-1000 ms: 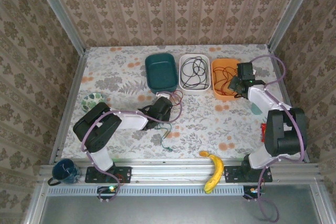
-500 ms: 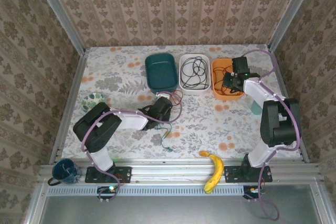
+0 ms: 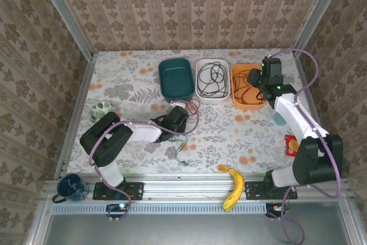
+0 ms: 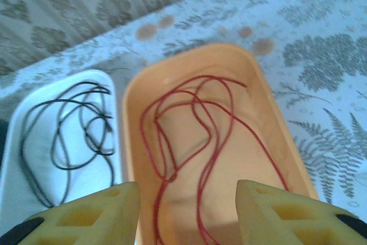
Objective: Untangle the cables
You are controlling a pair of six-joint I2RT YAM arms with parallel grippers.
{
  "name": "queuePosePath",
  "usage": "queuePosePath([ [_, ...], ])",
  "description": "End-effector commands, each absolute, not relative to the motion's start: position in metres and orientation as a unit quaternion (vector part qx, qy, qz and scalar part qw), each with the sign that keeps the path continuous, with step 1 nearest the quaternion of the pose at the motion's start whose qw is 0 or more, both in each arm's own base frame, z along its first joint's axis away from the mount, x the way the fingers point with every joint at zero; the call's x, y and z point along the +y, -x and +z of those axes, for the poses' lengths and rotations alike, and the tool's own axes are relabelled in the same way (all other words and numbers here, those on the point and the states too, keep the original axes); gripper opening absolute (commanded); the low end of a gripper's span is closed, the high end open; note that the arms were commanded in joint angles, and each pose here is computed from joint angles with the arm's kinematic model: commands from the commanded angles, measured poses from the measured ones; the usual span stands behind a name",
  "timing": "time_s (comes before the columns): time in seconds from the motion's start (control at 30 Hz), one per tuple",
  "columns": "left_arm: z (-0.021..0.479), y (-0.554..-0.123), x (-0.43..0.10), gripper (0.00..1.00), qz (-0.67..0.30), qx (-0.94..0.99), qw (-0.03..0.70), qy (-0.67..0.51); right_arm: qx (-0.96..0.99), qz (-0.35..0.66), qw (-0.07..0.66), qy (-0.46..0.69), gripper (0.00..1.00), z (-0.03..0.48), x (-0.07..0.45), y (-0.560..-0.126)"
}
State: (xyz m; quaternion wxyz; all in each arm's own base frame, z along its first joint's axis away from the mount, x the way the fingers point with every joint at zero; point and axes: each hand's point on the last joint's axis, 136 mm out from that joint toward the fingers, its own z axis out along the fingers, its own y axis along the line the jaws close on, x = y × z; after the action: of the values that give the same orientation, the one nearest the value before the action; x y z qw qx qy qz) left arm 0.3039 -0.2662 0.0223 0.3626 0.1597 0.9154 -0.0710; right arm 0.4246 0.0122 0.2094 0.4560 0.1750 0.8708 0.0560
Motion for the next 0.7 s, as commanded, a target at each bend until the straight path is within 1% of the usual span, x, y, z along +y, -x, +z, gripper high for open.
queuePosePath([
  [0.0, 0.008, -0.292, -0.25, 0.0, -0.038, 0.926, 0.335, -0.169, 0.878, 0.13, 0.455, -0.075, 0.48, 0.211, 0.076, -0.415],
  [0.13, 0.009, -0.292, -0.251, 0.0, -0.041, 0.925, 0.336, -0.17, 0.881, 0.231, 0.408, 0.057, 0.49, 0.197, 0.177, -0.386],
  [0.23, 0.01, -0.291, -0.252, 0.0, -0.042, 0.924, 0.338, -0.173, 0.893, 0.257, 0.357, 0.095, 0.48, 0.169, 0.224, -0.369],
  [0.33, 0.014, -0.289, -0.253, 0.0, -0.052, 0.92, 0.345, -0.175, 0.902, 0.271, 0.317, 0.113, 0.48, 0.144, 0.254, -0.357],
  [0.47, 0.018, -0.287, -0.251, 0.0, -0.061, 0.917, 0.354, -0.173, 0.915, 0.274, 0.27, 0.12, 0.48, 0.112, 0.277, -0.352],
  [0.67, 0.021, -0.285, -0.252, 0.0, -0.075, 0.913, 0.361, -0.175, 0.922, 0.274, 0.249, 0.115, 0.48, 0.09, 0.297, -0.365],
])
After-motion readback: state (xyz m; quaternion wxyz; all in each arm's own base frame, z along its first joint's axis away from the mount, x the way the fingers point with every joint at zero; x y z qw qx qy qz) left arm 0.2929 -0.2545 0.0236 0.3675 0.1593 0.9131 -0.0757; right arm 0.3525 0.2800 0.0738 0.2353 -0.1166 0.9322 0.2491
